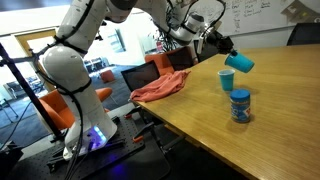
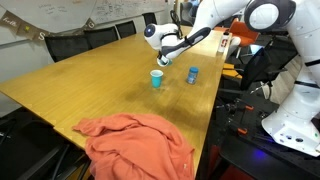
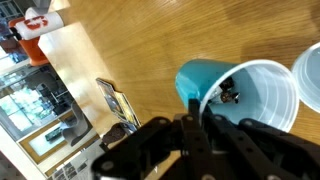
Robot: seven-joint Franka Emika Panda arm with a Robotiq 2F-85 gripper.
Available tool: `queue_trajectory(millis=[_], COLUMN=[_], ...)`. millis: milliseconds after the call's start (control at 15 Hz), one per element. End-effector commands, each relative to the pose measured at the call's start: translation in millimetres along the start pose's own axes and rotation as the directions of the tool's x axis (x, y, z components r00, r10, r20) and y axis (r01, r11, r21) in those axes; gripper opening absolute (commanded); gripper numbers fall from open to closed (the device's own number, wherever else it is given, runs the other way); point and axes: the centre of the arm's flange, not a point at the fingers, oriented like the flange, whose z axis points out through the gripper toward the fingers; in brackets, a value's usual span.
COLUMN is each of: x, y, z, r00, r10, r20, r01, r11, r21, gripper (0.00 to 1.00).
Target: Pour the sweets out of the left cup into the right one
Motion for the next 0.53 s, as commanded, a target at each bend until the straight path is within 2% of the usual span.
queue_trajectory(millis=[0,467], x=[10.4,2.9], y=[-18.8,-53.5], z=[-7.3,-8.0], r00=[0.999,0.986], r10=[-0.029,-0.149], r20=[-0.037,-0.074], r01=[0.025,0.128], r11=[0.994,0.964], r21=[-0.105,-0.233], gripper=[0.01,0.01])
